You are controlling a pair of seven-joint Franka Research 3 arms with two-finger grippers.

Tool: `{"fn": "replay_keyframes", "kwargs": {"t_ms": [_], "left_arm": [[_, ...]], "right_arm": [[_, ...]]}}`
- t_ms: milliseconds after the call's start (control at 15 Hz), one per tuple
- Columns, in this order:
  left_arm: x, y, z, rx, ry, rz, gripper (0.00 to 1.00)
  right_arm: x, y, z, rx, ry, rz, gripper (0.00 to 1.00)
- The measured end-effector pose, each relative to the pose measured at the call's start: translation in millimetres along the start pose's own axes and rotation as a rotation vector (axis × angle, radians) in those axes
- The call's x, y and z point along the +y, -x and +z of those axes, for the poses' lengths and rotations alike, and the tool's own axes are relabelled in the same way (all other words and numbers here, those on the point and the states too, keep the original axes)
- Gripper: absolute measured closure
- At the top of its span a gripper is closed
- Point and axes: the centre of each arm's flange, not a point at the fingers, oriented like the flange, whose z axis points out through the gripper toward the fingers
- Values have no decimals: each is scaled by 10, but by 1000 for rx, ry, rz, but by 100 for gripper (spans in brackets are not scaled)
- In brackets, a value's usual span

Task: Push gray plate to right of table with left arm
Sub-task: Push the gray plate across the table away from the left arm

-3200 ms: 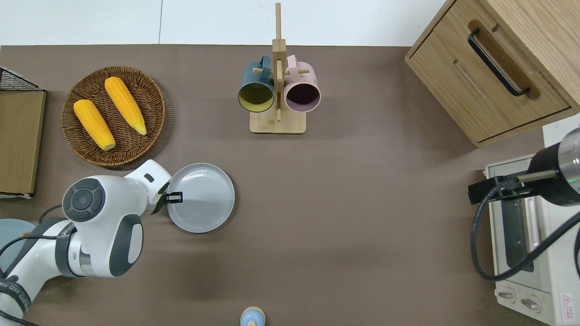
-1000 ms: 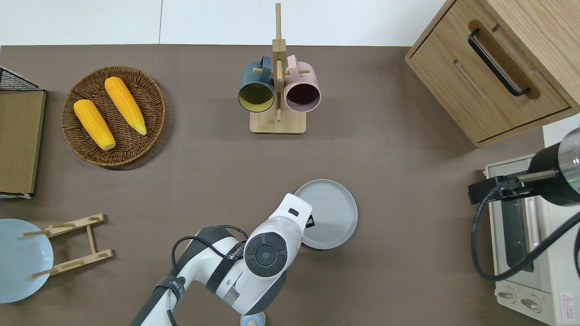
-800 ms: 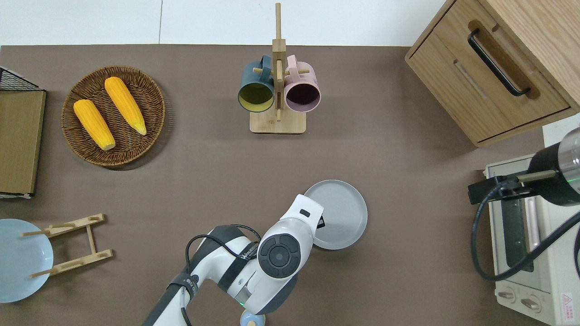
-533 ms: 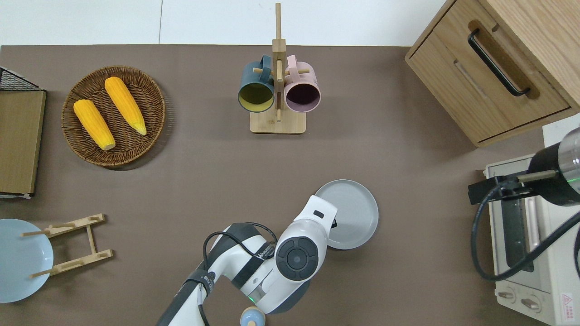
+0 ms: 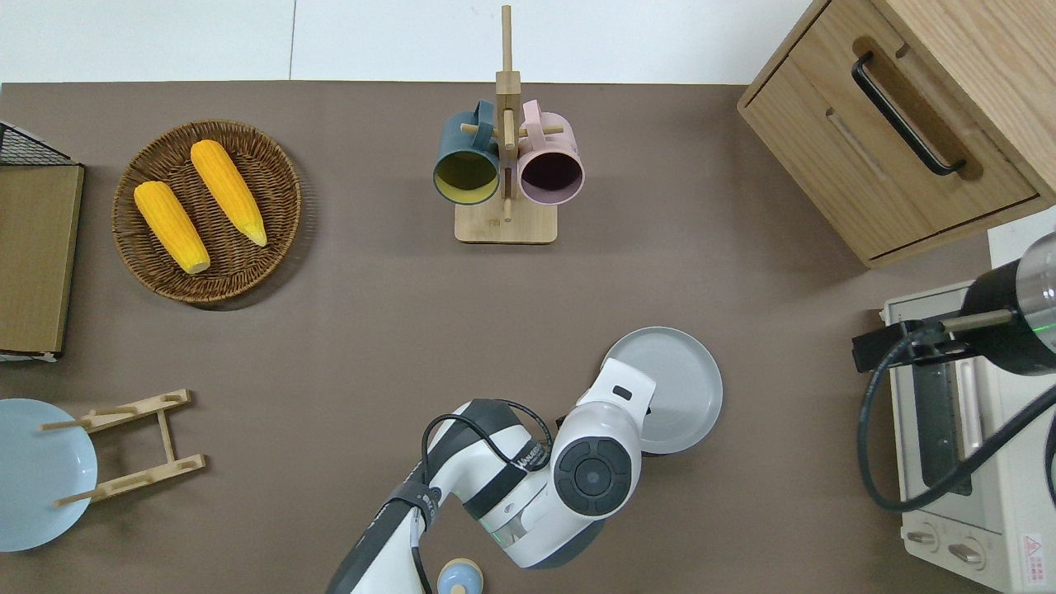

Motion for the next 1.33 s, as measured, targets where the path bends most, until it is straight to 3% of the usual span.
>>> {"fn": "replay_keyframes", "kwargs": {"t_ms": [333, 400, 600, 1000, 1333], "left_arm": [[55, 31, 14, -1, 3, -6, 98], [56, 36, 24, -4, -1, -5, 94], [130, 51, 46, -10, -7, -1, 68], [152, 55, 103, -27, -39, -2, 3], [130, 32, 101, -32, -74, 6, 1]], "right_arm": [[0, 0, 0, 0, 0, 0, 1], [0, 0, 0, 0, 0, 0, 1], [0, 0, 0, 0, 0, 0, 1], [0, 0, 0, 0, 0, 0, 1], [0, 0, 0, 0, 0, 0, 1]]}}
